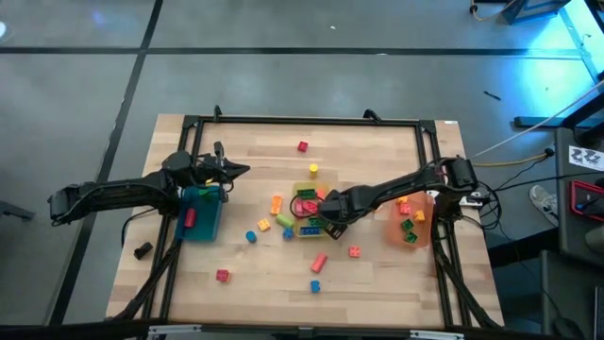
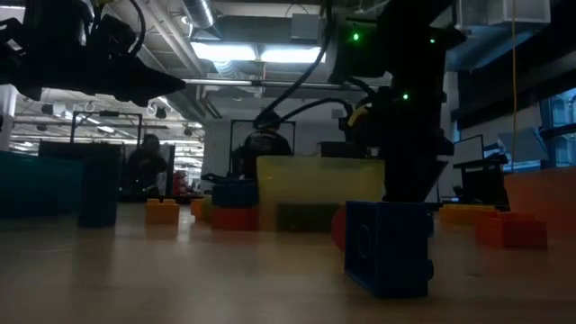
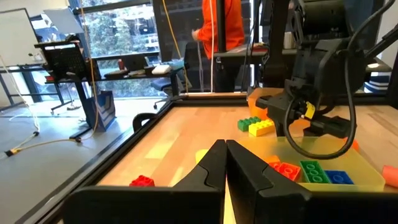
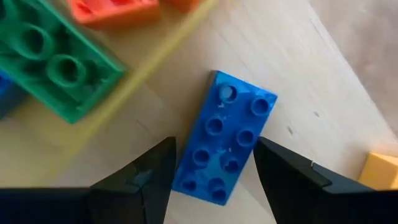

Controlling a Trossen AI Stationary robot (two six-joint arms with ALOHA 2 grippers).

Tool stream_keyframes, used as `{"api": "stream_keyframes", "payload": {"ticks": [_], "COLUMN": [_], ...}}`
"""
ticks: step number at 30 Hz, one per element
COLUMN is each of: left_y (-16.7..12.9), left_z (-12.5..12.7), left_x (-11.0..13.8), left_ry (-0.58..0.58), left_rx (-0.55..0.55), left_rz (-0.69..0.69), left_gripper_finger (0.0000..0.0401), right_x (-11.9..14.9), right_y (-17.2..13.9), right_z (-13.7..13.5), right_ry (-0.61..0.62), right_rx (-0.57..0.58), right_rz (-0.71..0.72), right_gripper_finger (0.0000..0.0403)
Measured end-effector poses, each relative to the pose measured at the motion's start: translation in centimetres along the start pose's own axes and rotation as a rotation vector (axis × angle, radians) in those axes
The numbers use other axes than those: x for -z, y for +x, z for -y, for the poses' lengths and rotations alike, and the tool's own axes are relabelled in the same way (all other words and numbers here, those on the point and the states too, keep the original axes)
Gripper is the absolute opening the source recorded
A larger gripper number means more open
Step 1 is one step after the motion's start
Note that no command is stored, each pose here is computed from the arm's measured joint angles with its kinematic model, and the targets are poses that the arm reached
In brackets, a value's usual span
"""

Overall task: Sort blocks by size
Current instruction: Put the blue 8 stud game piece into the yellow bin

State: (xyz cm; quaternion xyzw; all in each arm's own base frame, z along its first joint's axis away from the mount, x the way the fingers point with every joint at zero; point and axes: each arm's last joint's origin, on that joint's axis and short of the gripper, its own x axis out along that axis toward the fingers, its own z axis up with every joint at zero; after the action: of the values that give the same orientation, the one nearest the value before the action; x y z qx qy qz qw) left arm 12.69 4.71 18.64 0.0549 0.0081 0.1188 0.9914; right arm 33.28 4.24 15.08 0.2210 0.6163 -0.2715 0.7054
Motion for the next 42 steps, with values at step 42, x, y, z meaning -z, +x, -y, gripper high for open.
{"api": "stream_keyframes", "payload": {"ticks": [42], "left_y": [0.0], "left_z": [0.0], "left_x": [0.0], "left_ry": [-0.029], "left_rx": [0.0], "left_rz": [0.001], "left_gripper_finger": [0.0002], "right_x": [-5.2], "right_y": [-10.1], "right_z": [-3.7], "right_ry": [-0.412], "right_rx": [-0.1], "right_rz": [0.272], "right_gripper_finger": [0.0191]}}
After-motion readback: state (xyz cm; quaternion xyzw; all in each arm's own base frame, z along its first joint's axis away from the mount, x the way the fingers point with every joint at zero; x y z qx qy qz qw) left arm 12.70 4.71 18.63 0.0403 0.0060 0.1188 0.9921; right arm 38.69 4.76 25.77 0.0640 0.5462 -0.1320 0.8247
